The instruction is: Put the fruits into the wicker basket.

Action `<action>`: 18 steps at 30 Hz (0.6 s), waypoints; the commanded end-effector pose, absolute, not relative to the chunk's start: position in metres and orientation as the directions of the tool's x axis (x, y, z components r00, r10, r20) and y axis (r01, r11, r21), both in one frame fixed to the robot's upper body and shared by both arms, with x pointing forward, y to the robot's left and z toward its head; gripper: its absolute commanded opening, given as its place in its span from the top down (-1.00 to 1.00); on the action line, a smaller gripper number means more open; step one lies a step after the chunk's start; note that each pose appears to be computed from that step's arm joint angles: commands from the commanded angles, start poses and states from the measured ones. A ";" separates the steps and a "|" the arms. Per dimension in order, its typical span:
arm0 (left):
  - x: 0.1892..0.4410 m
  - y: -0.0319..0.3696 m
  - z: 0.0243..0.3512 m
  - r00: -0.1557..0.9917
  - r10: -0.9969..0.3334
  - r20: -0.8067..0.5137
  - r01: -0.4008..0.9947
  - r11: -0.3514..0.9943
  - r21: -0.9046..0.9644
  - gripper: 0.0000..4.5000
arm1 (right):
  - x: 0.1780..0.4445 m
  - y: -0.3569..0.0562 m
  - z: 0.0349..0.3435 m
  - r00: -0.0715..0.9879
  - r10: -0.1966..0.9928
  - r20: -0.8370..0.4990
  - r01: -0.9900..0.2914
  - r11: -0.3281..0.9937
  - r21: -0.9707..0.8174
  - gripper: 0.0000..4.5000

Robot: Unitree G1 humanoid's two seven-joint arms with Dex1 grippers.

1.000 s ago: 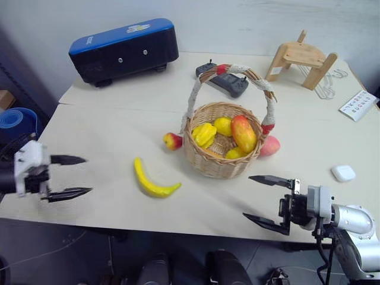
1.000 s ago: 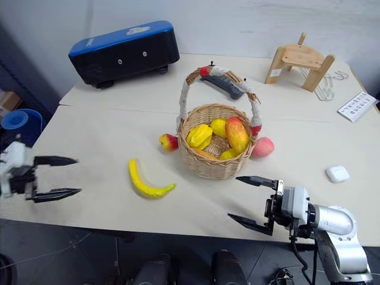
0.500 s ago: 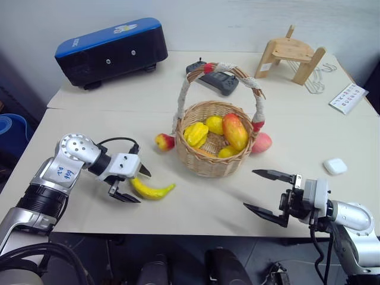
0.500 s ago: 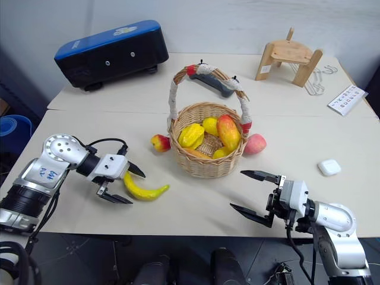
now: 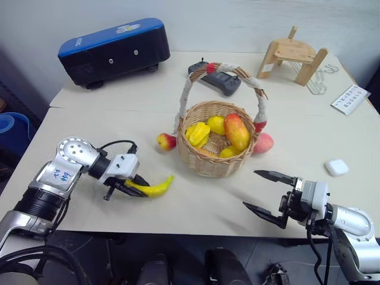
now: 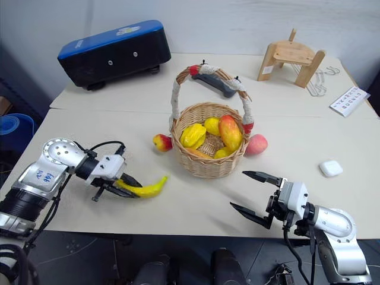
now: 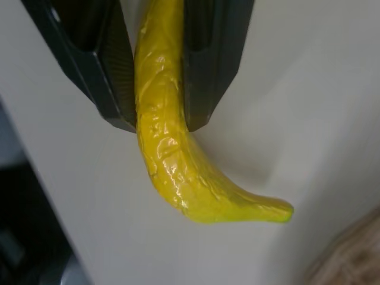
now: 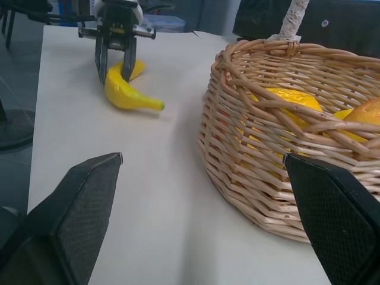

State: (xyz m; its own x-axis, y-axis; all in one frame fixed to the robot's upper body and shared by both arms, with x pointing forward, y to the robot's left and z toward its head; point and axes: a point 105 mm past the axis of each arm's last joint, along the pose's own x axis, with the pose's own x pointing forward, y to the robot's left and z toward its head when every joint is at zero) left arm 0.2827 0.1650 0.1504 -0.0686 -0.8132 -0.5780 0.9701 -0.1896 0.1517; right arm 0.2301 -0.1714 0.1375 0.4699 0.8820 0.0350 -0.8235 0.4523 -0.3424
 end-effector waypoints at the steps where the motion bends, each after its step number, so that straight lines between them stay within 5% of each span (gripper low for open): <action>1: 0.266 0.136 0.218 -0.134 -0.910 -0.393 0.942 -0.240 0.235 0.72 | 0.228 -0.183 0.152 0.520 0.851 0.071 -0.778 0.506 -0.373 -1.00; 8: 0.304 0.063 0.257 0.033 -0.976 -0.214 0.956 -0.032 0.293 0.72 | 0.230 -0.200 0.160 0.639 0.762 0.108 -0.686 0.627 -0.370 -1.00; 14: 0.351 0.026 0.261 0.240 -0.958 -0.154 0.951 0.200 0.236 0.72 | 0.229 -0.200 0.163 0.660 0.741 0.124 -0.663 0.651 -0.370 -1.00; 18: 0.362 0.008 0.257 0.259 -0.951 -0.171 0.954 0.224 0.201 0.72 | 0.228 -0.199 0.164 0.667 0.731 0.142 -0.650 0.665 -0.368 -1.00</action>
